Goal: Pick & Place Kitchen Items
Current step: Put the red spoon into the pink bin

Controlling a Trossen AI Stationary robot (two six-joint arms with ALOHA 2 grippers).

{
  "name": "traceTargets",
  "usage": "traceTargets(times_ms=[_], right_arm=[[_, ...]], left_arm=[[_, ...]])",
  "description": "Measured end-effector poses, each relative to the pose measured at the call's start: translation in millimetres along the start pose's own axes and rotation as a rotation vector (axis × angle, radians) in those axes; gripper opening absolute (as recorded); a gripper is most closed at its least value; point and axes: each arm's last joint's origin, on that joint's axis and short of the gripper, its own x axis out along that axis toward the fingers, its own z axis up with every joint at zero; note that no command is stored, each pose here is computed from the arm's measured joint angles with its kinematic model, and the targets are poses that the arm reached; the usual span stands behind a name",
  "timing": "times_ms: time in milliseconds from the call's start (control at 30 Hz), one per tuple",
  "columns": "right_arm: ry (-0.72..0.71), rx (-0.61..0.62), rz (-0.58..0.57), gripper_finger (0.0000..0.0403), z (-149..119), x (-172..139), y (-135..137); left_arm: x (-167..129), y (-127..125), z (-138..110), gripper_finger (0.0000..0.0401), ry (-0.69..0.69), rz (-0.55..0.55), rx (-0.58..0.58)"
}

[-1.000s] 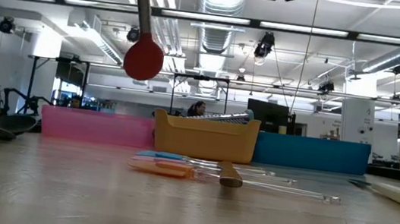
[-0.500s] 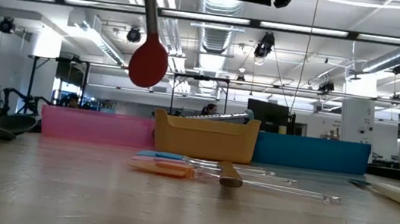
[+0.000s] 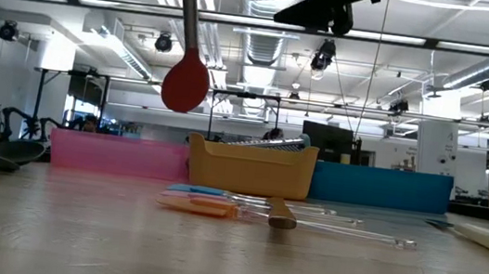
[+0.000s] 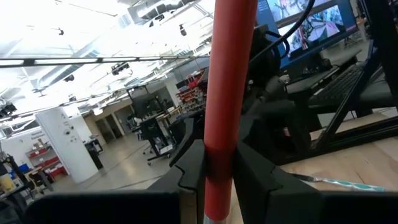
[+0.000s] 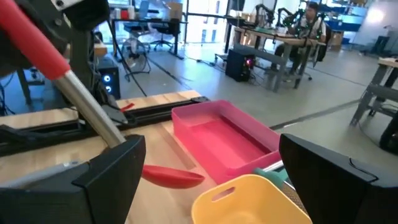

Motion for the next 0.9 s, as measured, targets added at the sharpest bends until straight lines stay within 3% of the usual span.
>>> traceTargets(times_ms=[200, 467, 900], right_arm=[[0.021, -0.098, 0.024, 0.0364, -2.3, 2.8, -2.5], [0.039, -0.033, 0.201, 0.0363, -6.5, 17.5, 0.8], [0.014, -0.143, 0.271, 0.0362, -2.2, 56.0, 36.4]], left_arm=[[0.0, 0.0, 0.1, 0.0058, 0.0, 0.0, 0.0], [2.8, 2.0, -1.3, 0.0058, -0.014, -0.014, -0.024], [5.7, 3.2, -4.0, 0.0058, -0.012, -0.018, -0.031]])
